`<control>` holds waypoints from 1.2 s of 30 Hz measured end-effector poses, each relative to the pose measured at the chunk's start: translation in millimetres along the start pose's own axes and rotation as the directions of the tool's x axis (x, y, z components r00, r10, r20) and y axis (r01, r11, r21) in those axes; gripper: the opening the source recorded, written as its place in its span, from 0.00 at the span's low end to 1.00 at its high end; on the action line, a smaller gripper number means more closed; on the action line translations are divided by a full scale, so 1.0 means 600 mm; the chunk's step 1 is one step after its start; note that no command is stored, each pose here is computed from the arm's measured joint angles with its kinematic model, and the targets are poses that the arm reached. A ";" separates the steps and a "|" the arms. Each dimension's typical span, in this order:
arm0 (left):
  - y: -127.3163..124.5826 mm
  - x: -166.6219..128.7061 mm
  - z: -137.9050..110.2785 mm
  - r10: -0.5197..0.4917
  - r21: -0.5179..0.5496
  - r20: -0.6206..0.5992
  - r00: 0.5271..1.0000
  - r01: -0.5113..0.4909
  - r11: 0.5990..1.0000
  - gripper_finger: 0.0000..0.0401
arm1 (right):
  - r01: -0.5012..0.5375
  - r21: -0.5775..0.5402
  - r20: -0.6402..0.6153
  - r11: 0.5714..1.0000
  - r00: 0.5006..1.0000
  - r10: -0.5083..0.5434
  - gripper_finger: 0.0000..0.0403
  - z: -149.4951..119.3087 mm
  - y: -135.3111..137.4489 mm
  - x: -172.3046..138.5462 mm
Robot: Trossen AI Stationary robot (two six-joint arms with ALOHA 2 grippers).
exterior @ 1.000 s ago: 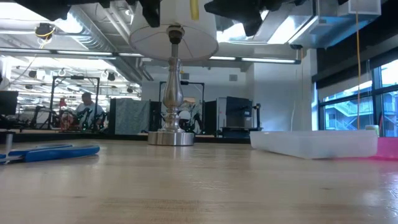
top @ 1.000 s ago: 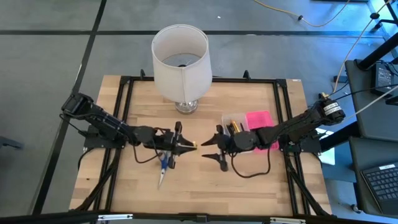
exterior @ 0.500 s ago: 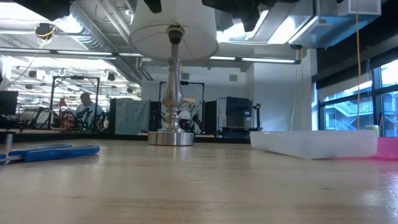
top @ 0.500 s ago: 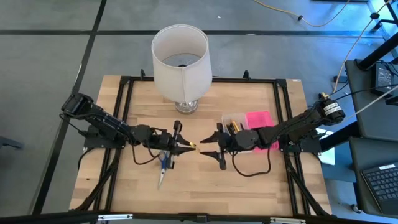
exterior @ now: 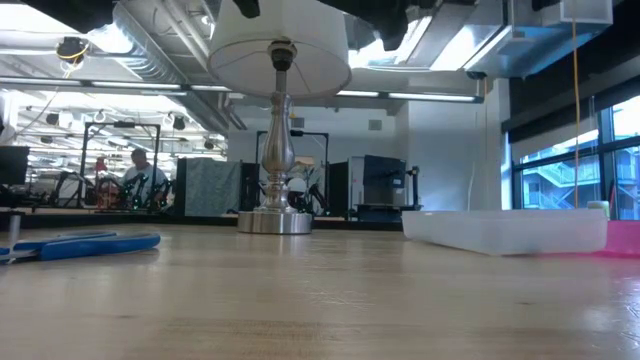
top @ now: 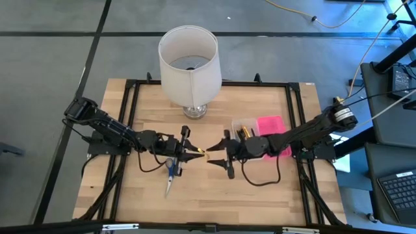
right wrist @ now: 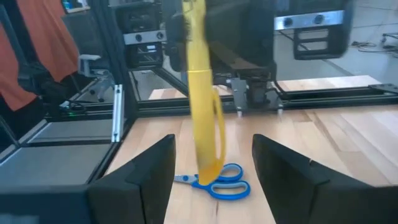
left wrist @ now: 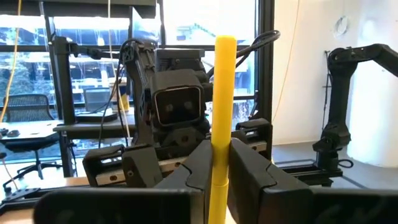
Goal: Pick & place school supplies into a supply box
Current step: Put the yellow pen into the supply box
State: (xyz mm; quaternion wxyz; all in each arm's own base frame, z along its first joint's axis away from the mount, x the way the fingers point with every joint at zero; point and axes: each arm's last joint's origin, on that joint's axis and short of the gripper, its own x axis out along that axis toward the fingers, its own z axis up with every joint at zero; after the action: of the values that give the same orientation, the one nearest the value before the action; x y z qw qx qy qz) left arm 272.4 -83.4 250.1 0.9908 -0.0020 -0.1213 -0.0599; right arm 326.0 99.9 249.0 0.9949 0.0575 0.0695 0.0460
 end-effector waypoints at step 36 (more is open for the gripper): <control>0.005 0.001 0.001 -0.060 0.067 0.011 0.998 0.059 0.996 0.08 | -0.041 0.006 0.028 0.999 0.999 0.041 0.31 0.003 0.002 0.002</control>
State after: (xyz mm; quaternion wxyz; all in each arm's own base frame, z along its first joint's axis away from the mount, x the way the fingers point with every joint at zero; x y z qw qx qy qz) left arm 273.4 -80.5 250.8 0.9873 0.0344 -0.1298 -0.0854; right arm 327.2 100.8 251.1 0.9944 0.0628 0.0548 0.0655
